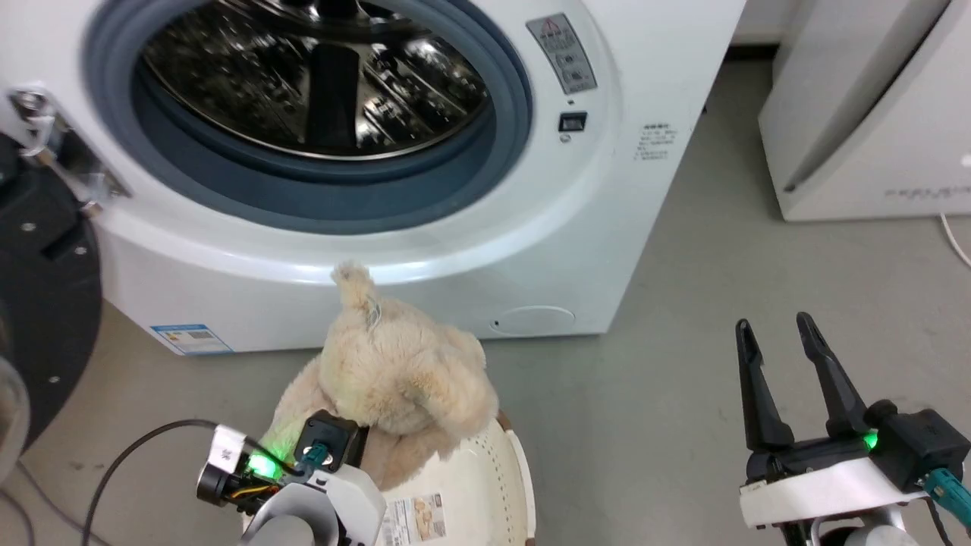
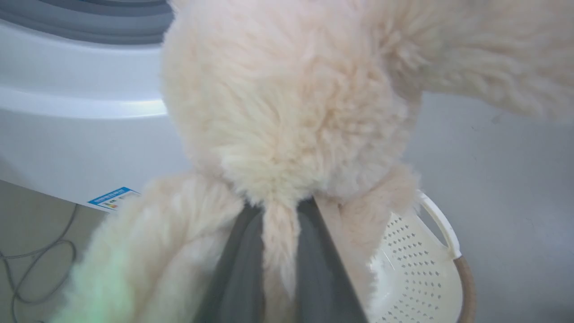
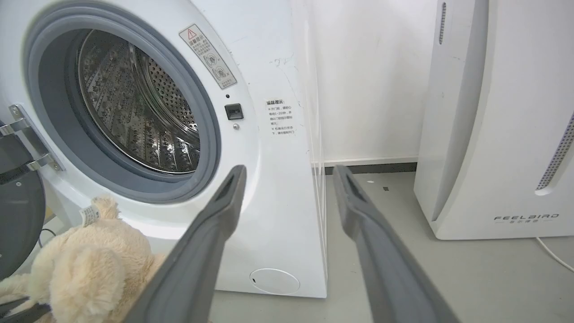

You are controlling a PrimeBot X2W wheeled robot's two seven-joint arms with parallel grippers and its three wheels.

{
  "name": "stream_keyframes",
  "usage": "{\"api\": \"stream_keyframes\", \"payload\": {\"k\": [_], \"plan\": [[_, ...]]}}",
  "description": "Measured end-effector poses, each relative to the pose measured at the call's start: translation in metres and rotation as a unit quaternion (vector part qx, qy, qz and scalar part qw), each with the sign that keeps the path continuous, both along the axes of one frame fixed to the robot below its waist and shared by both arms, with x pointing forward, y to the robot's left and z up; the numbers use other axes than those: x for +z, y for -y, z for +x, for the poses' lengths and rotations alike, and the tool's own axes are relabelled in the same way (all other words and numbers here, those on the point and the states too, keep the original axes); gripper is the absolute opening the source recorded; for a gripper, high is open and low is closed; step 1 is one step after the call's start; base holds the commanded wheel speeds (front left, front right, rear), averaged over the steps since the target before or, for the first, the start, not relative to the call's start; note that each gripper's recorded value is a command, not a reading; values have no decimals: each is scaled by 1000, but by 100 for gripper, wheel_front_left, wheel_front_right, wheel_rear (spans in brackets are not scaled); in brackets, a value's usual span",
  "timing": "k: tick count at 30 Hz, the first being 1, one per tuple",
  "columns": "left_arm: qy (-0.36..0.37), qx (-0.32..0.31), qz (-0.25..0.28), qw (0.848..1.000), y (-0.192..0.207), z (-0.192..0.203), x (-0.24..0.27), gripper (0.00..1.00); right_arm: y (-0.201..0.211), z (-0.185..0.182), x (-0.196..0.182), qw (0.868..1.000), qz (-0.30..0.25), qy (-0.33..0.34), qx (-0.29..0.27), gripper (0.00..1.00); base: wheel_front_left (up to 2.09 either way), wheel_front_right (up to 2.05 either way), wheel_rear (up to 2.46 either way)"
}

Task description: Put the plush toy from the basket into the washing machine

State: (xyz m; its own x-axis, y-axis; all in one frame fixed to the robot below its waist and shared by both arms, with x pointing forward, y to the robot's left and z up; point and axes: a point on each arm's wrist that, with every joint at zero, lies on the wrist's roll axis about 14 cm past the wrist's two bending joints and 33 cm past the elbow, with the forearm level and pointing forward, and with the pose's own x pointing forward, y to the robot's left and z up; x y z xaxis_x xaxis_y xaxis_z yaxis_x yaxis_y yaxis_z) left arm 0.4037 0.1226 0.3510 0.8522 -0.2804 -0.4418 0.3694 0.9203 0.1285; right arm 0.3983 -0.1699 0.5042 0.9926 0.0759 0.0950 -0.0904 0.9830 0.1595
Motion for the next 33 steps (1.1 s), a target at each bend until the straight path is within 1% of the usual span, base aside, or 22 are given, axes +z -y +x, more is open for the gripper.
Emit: {"api": "stream_keyframes", "payload": {"k": [4, 10, 14, 18, 26, 33], "plan": [[65, 13, -17, 998, -5, 5, 38, 0, -4, -4, 9, 1000, 2, 13, 5, 100, 0, 0, 0], [143, 19, -39, 989, -10, 12, 87, 0, -7, -7, 14, 1000, 5, 20, 10, 100, 0, 0, 0], [181, 19, -56, 982, -10, 23, 111, 0, -6, -7, 11, 1000, 5, 15, 9, 100, 0, 0, 0], [200, 19, -52, 978, -18, 37, 122, 0, -2, -5, 4, 1000, 4, 6, 2, 100, 0, 0, 0], [229, 20, -40, 972, -28, 97, 144, 0, 7, 6, -9, 1000, 0, -12, -11, 100, 0, 0, 0], [252, 9, -18, 967, -30, 172, 164, 0, 18, 27, -24, 999, 1, -26, -24, 100, 0, 0, 0]]}}
